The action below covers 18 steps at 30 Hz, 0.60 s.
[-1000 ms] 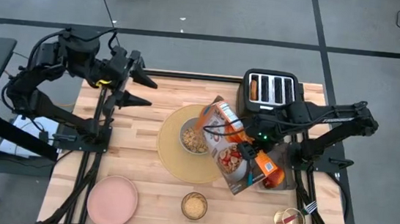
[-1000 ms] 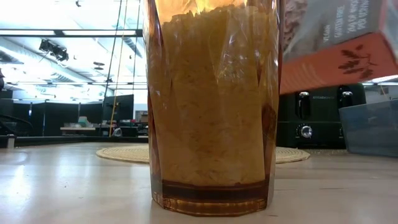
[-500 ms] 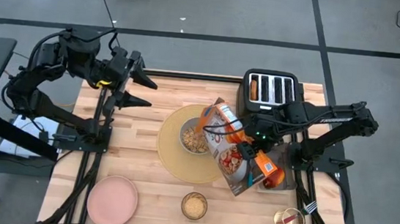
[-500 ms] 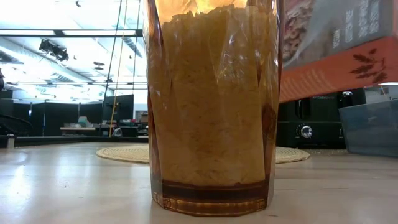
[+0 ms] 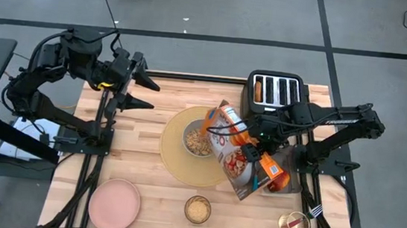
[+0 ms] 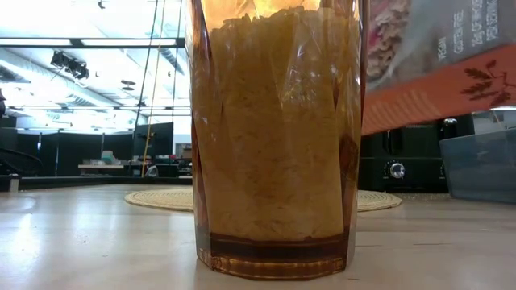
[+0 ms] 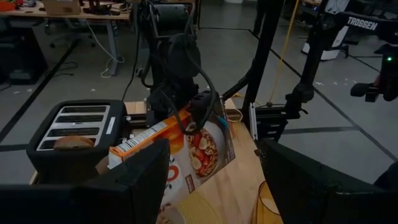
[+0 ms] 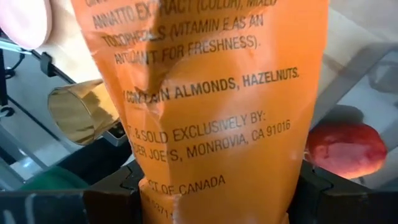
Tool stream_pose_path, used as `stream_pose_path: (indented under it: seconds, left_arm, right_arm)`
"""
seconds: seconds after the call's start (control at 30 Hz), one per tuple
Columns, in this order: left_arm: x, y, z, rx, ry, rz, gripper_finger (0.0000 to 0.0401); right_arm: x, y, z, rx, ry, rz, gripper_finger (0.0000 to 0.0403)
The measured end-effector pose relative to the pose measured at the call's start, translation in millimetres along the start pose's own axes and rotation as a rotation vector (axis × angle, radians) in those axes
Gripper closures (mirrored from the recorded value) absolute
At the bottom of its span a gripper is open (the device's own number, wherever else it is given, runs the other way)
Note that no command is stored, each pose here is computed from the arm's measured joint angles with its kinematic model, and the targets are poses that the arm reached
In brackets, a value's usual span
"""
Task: Arrange a breakfast setting
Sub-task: Pour the cereal from the brown cereal box into the gray bowl
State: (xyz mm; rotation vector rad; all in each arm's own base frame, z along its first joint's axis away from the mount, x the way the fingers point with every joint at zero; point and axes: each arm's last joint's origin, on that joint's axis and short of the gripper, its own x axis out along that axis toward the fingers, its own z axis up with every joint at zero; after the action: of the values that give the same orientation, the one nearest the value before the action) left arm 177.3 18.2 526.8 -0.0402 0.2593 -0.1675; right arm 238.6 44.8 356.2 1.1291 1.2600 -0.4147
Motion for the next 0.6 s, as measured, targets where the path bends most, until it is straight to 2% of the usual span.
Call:
stream_pose_path:
  seconds: [0.1,0.23,0.3,0.43,0.6]
  left_arm:
    - [-0.1,0.0,0.0,0.0,0.0,0.0,0.0147]
    - [-0.1,-0.1,-0.9,-0.003,0.008,0.0,0.0147]
    - [-0.1,-0.1,-1.1,-0.004,0.01,0.0,0.0147]
    - [-0.1,-0.1,-1.2,-0.004,0.012,0.0,0.0147]
    - [-0.1,-0.1,-1.4,-0.005,0.014,0.0,0.0147]
  right_arm:
    - [-0.1,3.6,0.8,-0.019,0.002,0.04,0.0171]
    - [0.1,0.7,-0.5,0.003,0.018,0.011,0.0171]
    - [-0.2,3.6,0.4,-0.022,0.012,0.042,0.0171]
    - [-0.4,-0.5,-1.6,-0.021,0.035,0.004,0.0171]
    - [-0.3,0.7,-1.8,-0.036,0.039,0.016,0.0171]
